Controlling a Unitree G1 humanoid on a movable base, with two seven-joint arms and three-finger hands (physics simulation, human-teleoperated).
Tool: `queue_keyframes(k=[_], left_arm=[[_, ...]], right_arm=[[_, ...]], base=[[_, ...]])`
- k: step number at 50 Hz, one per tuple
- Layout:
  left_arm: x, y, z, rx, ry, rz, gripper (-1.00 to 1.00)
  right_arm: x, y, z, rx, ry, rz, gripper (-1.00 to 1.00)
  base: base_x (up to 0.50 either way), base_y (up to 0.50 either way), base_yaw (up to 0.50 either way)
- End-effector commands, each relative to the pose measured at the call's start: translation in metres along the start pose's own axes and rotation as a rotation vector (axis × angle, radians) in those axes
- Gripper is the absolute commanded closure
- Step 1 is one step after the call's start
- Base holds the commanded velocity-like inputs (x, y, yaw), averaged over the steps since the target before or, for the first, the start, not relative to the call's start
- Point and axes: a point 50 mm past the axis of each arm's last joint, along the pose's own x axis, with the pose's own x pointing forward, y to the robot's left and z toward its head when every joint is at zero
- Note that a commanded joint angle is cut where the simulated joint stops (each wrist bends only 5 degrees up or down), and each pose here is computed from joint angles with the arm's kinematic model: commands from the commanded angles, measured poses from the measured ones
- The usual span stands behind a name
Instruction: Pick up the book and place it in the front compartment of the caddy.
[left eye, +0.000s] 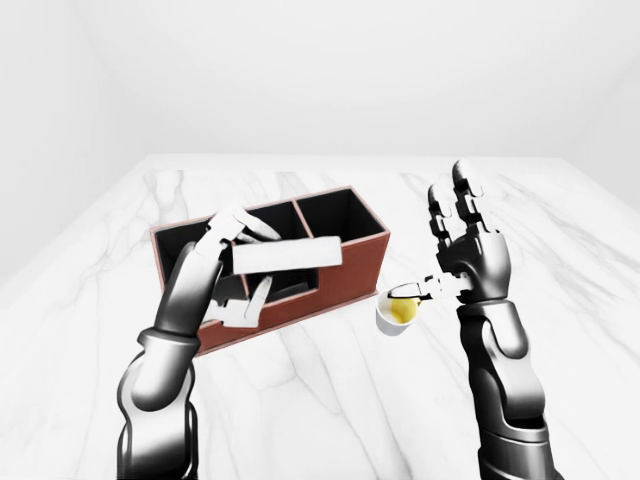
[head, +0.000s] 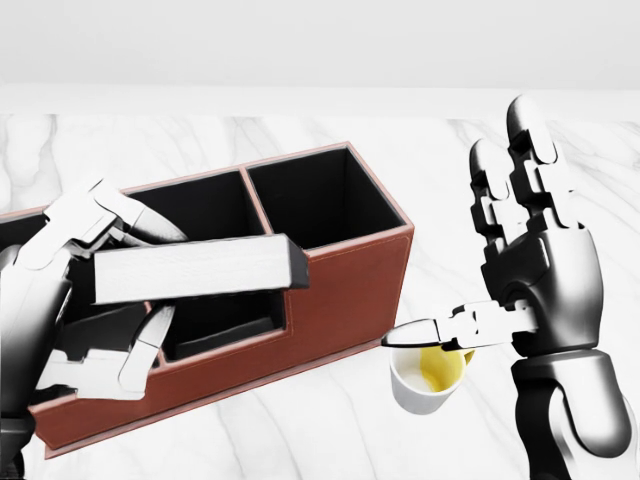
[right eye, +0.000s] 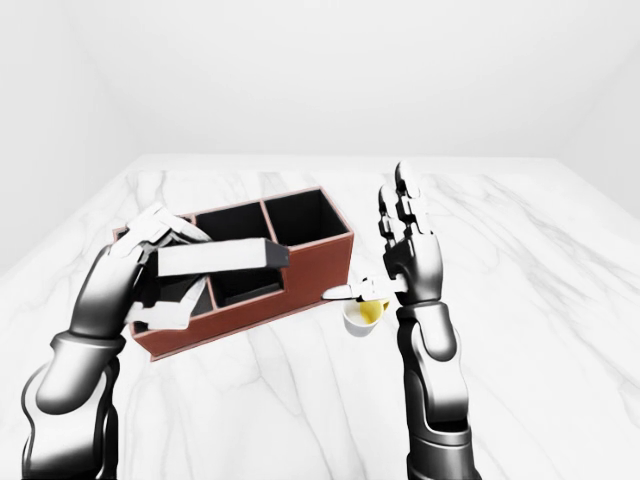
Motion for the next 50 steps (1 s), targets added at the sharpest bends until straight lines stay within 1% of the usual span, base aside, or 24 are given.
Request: queue_keyframes(k=[1, 4, 9, 15, 22, 27, 30, 39, 50], left_arm=[[0.020, 0.019, -0.002, -0.049, -0.061, 0.104, 0.95], [0.027, 0.023, -0.001, -0.064, -0.080, 0.116, 0.94], [0.035, 0.026, -0.006, -0.095, -0.079, 0.133, 0.94], [0.045, 0.025, -0.009, -0.133, -0.084, 0.133, 0.94], [0.056, 0.026, -0.015, -0.138, -0.065, 0.137, 0.95], [0.064, 0.031, -0.027, -0.134, -0.022, 0.163, 0.95], [0.067, 0.031, -0.030, -0.137, -0.008, 0.166, 0.95], [0.078, 0.032, -0.051, -0.145, 0.078, 0.184, 0.95], [0.089, 0.028, -0.075, -0.195, 0.177, 0.194, 0.95]], right_arm=[[0.000, 0.001, 0.000, 0.001, -0.002, -0.001, -1.00], [0.000, 0.000, -0.002, 0.001, 0.009, 0.000, -1.00], [-0.001, 0.000, -0.003, 0.002, 0.011, -0.001, -1.00], [0.000, 0.001, -0.002, 0.002, 0.008, 0.000, -1.00], [0.000, -0.001, -0.008, 0.005, 0.032, -0.001, -1.00], [0.001, -0.001, -0.011, 0.006, 0.044, -0.001, -1.00], [0.000, 0.000, -0.008, 0.006, 0.033, 0.000, -1.00], [0.000, 0.001, -0.008, 0.007, 0.033, 0.001, -1.00], [0.000, 0.001, -0.007, 0.009, 0.030, 0.000, -1.00]], base=[[0.00, 0.00, 0.00], [0.00, 0.00, 0.00], [0.00, 0.00, 0.00], [0.00, 0.00, 0.00], [0.00, 0.00, 0.00], [0.00, 0.00, 0.00], [0.00, 0.00, 0.00], [0.00, 0.00, 0.00], [0.00, 0.00, 0.00]])
